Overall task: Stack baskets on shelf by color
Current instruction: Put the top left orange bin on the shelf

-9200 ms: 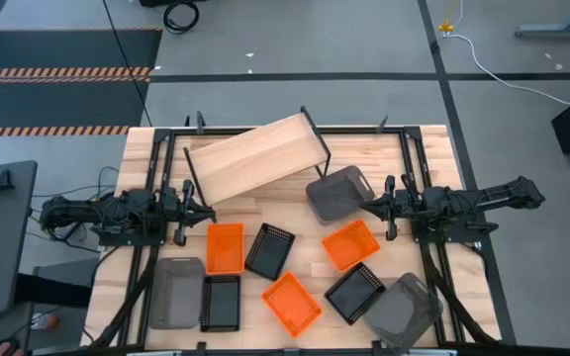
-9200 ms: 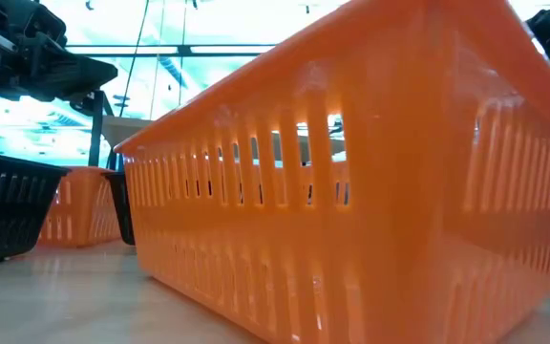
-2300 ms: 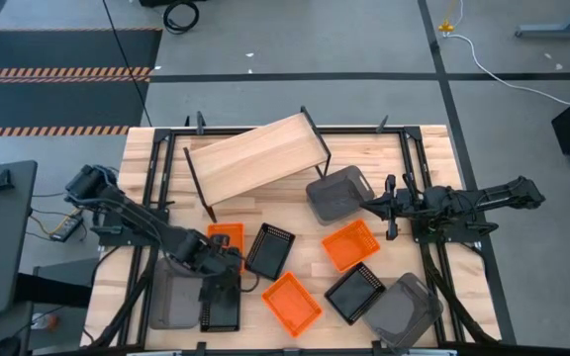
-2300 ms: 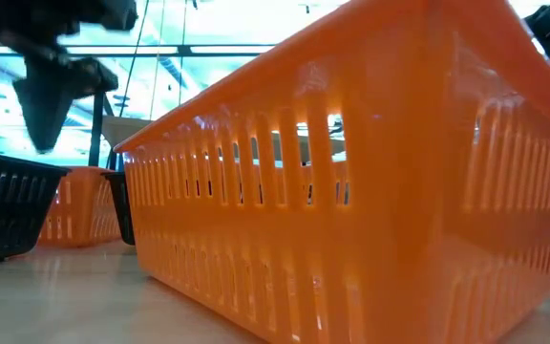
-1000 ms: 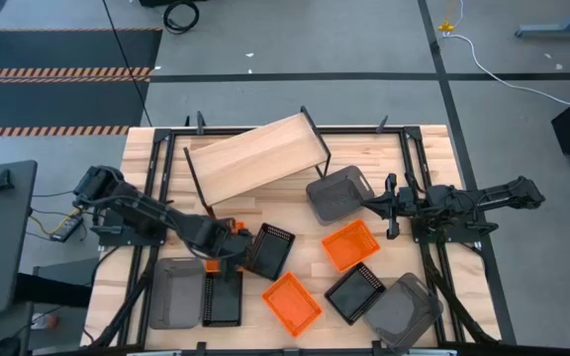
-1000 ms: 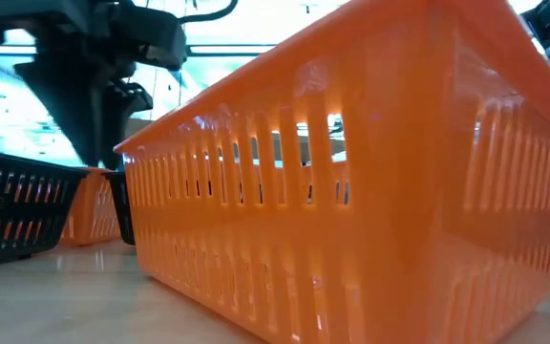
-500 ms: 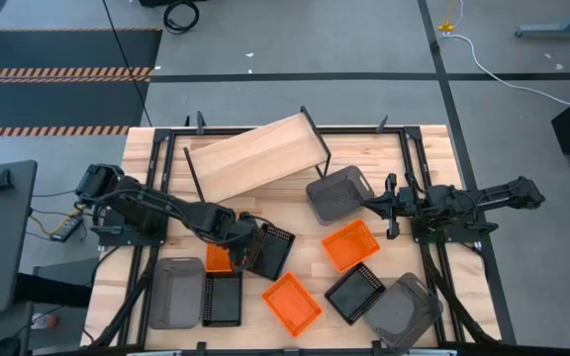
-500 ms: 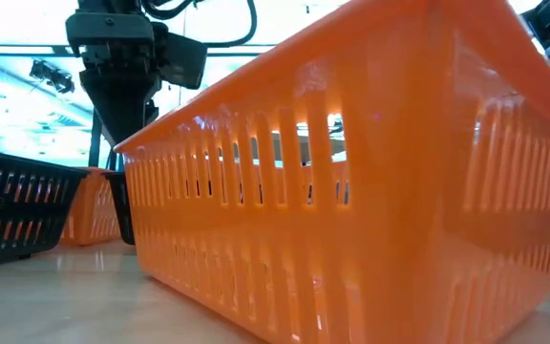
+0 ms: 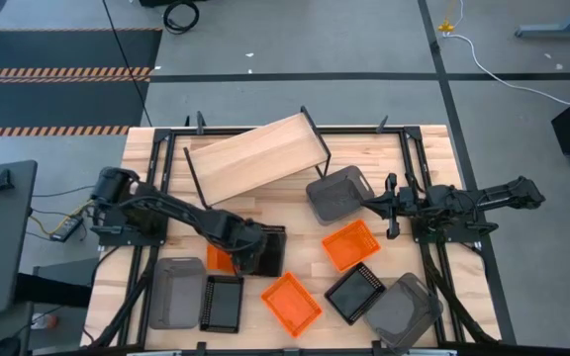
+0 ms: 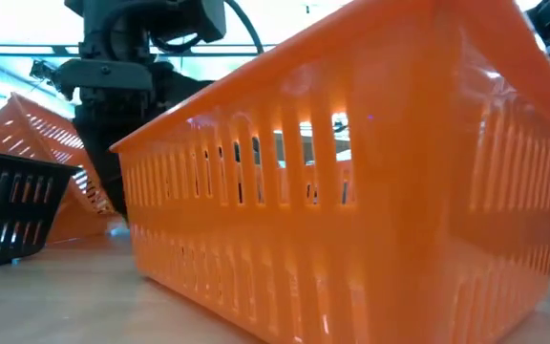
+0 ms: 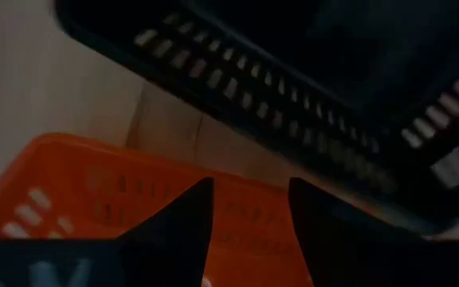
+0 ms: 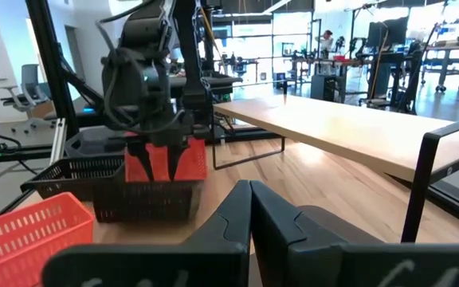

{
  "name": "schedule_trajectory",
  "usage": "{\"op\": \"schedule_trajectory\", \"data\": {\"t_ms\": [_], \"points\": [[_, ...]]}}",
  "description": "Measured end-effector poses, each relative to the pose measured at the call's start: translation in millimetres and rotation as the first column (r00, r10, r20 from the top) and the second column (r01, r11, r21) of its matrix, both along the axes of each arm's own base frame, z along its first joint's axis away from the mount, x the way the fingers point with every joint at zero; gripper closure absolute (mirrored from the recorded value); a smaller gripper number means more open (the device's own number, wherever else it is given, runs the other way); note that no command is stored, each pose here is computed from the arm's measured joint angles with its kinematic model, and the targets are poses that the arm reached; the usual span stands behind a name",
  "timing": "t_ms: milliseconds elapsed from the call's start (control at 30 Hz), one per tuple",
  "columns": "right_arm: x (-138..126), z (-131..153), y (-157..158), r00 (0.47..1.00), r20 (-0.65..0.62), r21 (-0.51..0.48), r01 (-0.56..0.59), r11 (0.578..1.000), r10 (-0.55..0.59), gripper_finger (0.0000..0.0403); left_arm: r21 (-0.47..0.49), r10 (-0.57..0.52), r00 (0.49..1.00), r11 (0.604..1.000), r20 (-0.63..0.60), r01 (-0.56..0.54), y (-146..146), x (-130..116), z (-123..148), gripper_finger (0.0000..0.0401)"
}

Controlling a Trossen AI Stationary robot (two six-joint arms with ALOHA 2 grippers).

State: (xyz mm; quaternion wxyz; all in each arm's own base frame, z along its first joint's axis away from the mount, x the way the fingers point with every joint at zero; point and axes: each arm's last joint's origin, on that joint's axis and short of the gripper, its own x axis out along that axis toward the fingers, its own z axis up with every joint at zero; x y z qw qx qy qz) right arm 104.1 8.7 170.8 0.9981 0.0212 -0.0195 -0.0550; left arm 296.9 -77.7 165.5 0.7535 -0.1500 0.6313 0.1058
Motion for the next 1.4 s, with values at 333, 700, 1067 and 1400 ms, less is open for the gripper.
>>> {"op": "schedule_trajectory", "data": {"t_ms": [333, 700, 1067, 1400], "points": [[0, 1, 0, 1.000, 0.007, 0.001, 0.000, 1.000, 0.000, 0.0391, -0.044, -0.037, 0.999, 0.998, 0.029, 0.038, -2, 3, 18, 0.0229], [0, 1, 0, 1.000, 0.014, 0.002, 0.000, 1.000, 0.000, 0.0391, -0.011, -0.255, 0.965, 0.967, 0.061, 0.256, -20, 15, 80, 0.0229], [0, 1, 0, 1.000, 0.013, 0.002, 0.000, 1.000, 0.000, 0.0391, 0.047, -0.270, 0.957, 0.960, -0.107, 0.276, -44, -13, 69, 0.0229], [0, 1, 0, 1.000, 0.013, 0.002, 0.000, 1.000, 0.000, 0.0391, 0.049, -0.143, 0.977, 0.987, -0.157, 0.152, -42, -26, 32, 0.0189]]}}
